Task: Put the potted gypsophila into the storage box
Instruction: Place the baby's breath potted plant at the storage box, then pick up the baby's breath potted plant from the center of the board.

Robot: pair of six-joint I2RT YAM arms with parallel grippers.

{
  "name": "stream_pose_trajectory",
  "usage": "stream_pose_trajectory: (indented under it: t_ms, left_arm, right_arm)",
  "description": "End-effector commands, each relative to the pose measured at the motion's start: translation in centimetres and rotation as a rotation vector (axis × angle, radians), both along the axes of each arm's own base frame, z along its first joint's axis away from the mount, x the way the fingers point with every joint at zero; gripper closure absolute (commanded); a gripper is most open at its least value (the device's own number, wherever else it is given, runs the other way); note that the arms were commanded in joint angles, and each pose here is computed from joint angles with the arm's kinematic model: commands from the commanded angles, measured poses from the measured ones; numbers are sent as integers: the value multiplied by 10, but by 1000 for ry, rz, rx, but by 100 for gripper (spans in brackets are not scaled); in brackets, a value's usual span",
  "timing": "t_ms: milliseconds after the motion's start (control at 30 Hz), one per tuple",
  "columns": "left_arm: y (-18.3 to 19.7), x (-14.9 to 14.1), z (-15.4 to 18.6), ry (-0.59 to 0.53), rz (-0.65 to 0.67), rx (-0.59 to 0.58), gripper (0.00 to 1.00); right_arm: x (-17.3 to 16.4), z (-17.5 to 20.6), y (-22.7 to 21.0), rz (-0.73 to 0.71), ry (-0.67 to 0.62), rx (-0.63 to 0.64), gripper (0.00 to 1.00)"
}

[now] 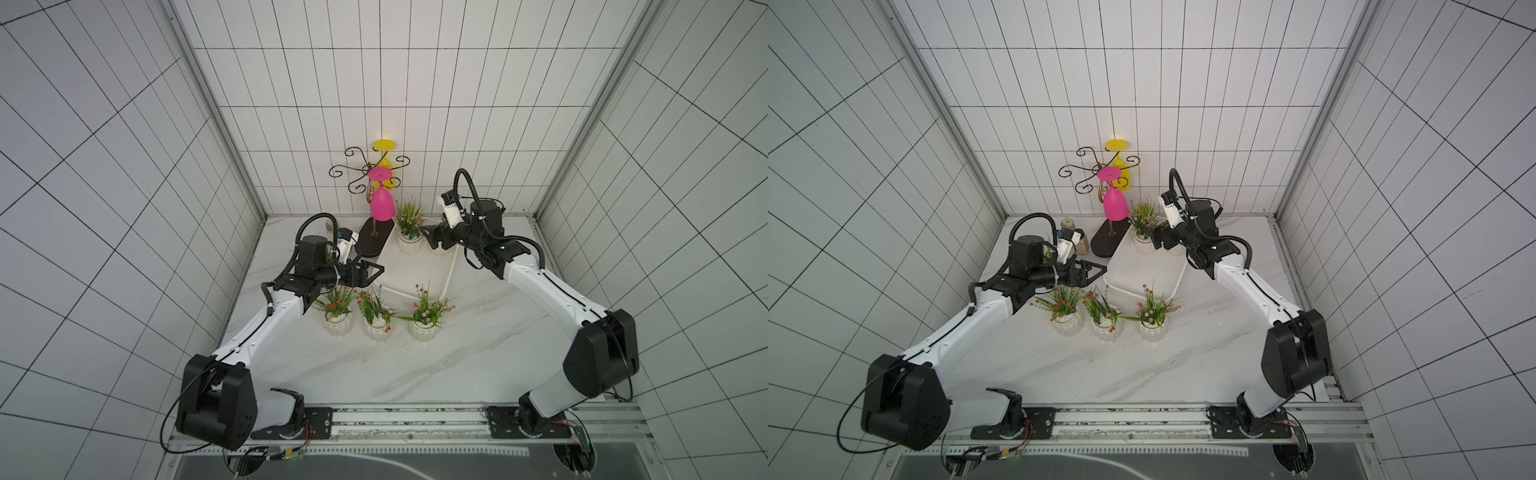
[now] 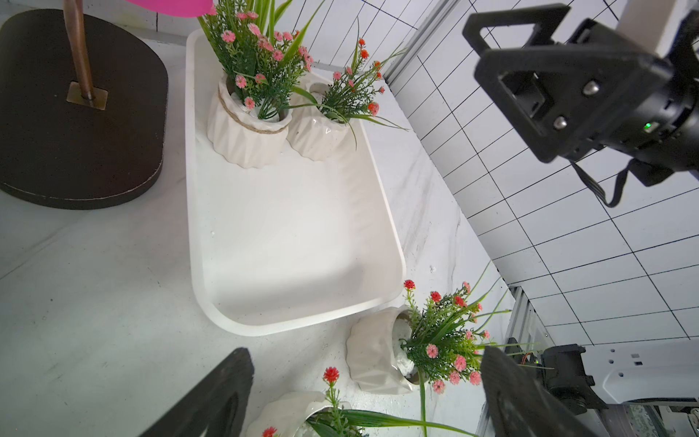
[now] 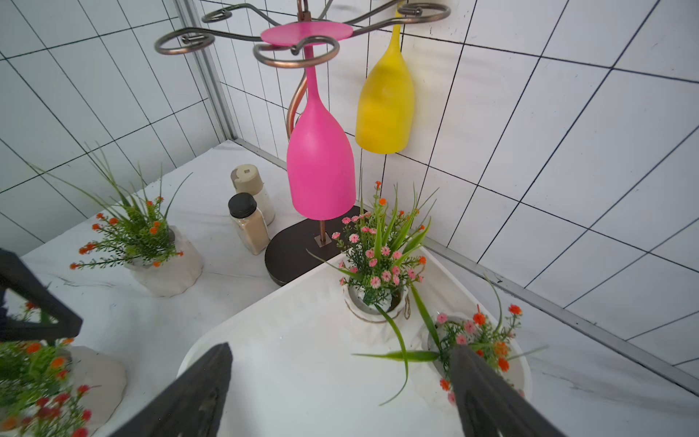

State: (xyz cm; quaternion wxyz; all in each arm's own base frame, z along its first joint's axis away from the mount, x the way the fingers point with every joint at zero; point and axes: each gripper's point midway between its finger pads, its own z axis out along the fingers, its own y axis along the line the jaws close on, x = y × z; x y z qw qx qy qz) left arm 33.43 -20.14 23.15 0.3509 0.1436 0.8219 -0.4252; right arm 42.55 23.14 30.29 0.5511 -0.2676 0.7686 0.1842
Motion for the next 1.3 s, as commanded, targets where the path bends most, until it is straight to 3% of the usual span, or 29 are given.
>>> stream_pose_trajectory:
  t_ms: [0,300,533,667,800,1067,1267]
  left_arm:
    - [1,-1,11,-45,-2,-13,6]
    - [-5,-10,19,-94,-22,9,7]
    - [-22,-34,30,-192,27,288,7]
    - [-15,-58,40,-192,97,378,7]
    - [0,-88,37,-113,156,415,7]
    - [7,-159,-6,185,141,360,11]
    - [8,-172,-47,287,127,384,3]
  right_arm:
    - [-34,-14,-10,36,28,-28,6]
    - [-94,-24,-41,19,60,-74,1]
    - [-110,-38,-64,-110,179,-26,1]
    - [-123,-48,-68,-135,271,8,2]
    - [-138,-52,-68,-135,347,56,3]
    - [-179,-52,-60,-71,521,183,4]
    - [-199,-70,-62,-60,587,224,4]
